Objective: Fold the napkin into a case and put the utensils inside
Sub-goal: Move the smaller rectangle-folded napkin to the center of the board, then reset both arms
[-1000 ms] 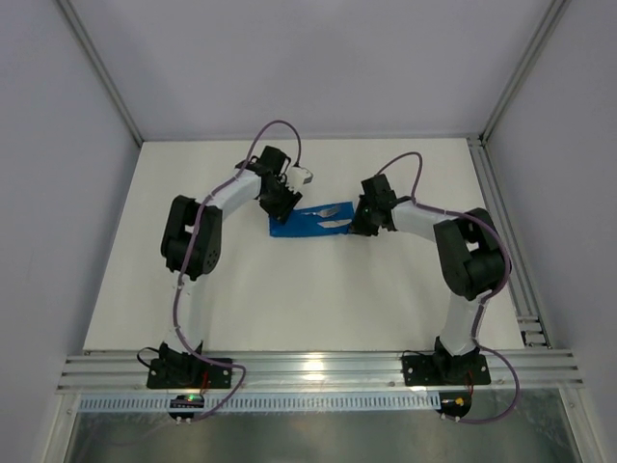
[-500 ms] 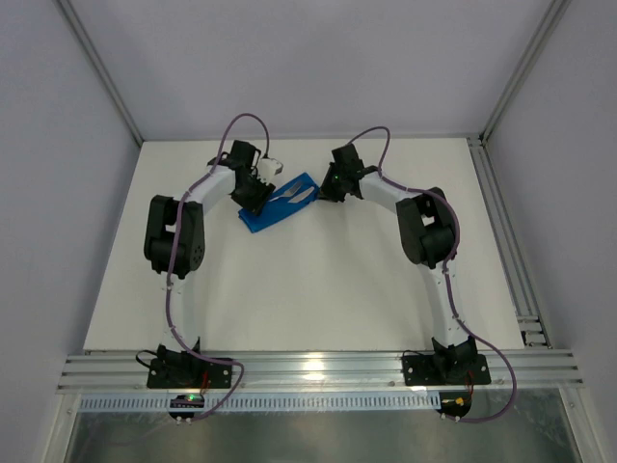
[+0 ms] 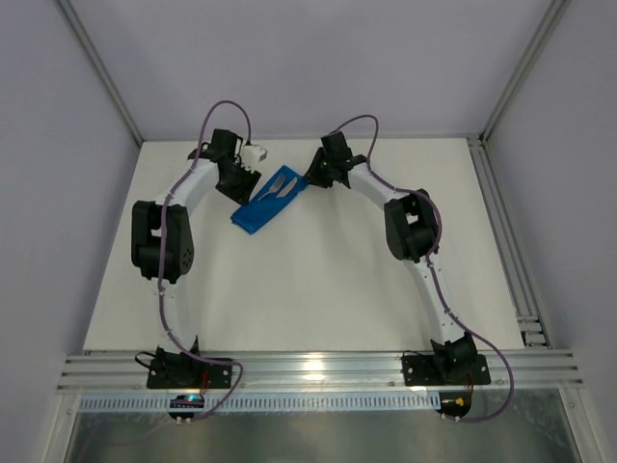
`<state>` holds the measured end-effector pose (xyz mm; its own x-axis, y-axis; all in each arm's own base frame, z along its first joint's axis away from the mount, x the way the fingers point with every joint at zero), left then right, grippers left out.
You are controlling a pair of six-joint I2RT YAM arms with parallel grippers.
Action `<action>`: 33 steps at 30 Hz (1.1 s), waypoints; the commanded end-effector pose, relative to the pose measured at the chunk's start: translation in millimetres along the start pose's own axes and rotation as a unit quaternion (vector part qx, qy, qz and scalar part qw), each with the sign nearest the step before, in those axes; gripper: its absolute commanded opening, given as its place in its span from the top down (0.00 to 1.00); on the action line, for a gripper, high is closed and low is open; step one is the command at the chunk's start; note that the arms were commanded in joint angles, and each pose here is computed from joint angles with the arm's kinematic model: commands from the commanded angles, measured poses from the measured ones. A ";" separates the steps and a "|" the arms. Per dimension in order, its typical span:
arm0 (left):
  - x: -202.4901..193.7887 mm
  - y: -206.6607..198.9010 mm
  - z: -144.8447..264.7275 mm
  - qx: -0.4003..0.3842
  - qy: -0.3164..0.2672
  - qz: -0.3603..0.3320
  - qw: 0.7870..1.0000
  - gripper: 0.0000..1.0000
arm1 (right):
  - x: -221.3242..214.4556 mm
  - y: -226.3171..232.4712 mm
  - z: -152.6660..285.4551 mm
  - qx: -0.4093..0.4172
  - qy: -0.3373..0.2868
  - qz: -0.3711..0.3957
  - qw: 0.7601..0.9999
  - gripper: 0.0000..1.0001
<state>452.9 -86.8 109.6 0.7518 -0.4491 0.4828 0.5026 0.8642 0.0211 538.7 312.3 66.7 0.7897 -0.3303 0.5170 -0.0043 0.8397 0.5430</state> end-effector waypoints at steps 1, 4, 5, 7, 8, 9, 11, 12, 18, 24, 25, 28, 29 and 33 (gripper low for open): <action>19.8 -4.3 34.3 -0.005 -0.040 -0.006 0.999 0.48 | 49.6 40.3 41.2 0.043 -0.065 0.042 0.996 0.64; 19.6 -5.1 38.2 -0.007 -0.040 -0.004 0.999 0.47 | 79.8 60.1 68.4 0.067 -0.104 0.065 0.990 0.62; 19.6 -4.7 41.2 -0.005 -0.042 -0.002 0.999 0.46 | 86.4 64.0 75.5 0.072 -0.112 0.071 0.989 0.61; 18.6 -4.9 45.6 -0.007 -0.042 -0.001 0.999 0.41 | 106.2 72.1 98.8 0.084 -0.136 0.086 0.983 0.57; 19.4 -2.9 52.1 -0.004 -0.047 0.001 0.999 0.32 | 111.6 72.9 107.5 0.086 -0.143 0.093 0.982 0.55; 17.8 -1.4 55.3 -0.003 -0.048 0.005 0.999 0.25 | 112.7 67.3 113.6 0.076 -0.143 0.112 0.980 0.41; 12.4 5.5 68.5 0.007 -0.054 0.014 0.998 0.01 | 131.6 59.3 150.2 0.046 -0.171 0.129 0.976 0.24; 10.2 8.7 74.2 0.015 -0.056 0.018 0.998 0.01 | 125.8 43.9 153.5 0.022 -0.161 0.135 0.977 0.06; -18.9 35.2 119.3 0.055 -0.073 0.057 0.994 0.01 | 122.6 -36.8 255.5 -0.091 -0.178 0.154 0.968 0.01; -83.4 64.7 148.3 0.083 -0.060 0.134 0.986 0.01 | 79.9 -124.0 354.8 -0.220 -0.215 0.118 0.944 0.01; -91.8 66.1 151.1 0.084 -0.059 0.143 0.984 0.01 | 68.4 -136.6 363.6 -0.250 -0.207 0.116 0.939 0.01; -122.3 68.1 160.1 0.088 -0.047 0.176 0.979 0.01 | 40.4 -163.0 389.8 -0.318 -0.204 0.115 0.919 0.01; -129.8 67.7 162.1 0.091 -0.043 0.183 0.978 0.01 | 24.8 -172.9 387.9 -0.326 -0.185 0.120 0.919 0.01; -156.7 60.0 166.1 0.099 -0.027 0.207 0.973 0.01 | -0.8 -178.7 393.0 -0.315 -0.173 0.129 0.924 0.01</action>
<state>310.4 76.2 171.7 0.8547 -0.0745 0.5137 0.0875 0.9962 -0.0012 313.4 1.5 235.4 0.5522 -0.1500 0.8201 0.2652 0.9642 -0.0022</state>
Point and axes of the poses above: each gripper's point midway between its finger pads, its own z axis back along the fingers, its own y axis along the line the jaws close on, x = y × z, the point moved 4 cm from there along z, back along the fingers, and after that the axes turned 6 degrees about z, right-handed, at the moved point
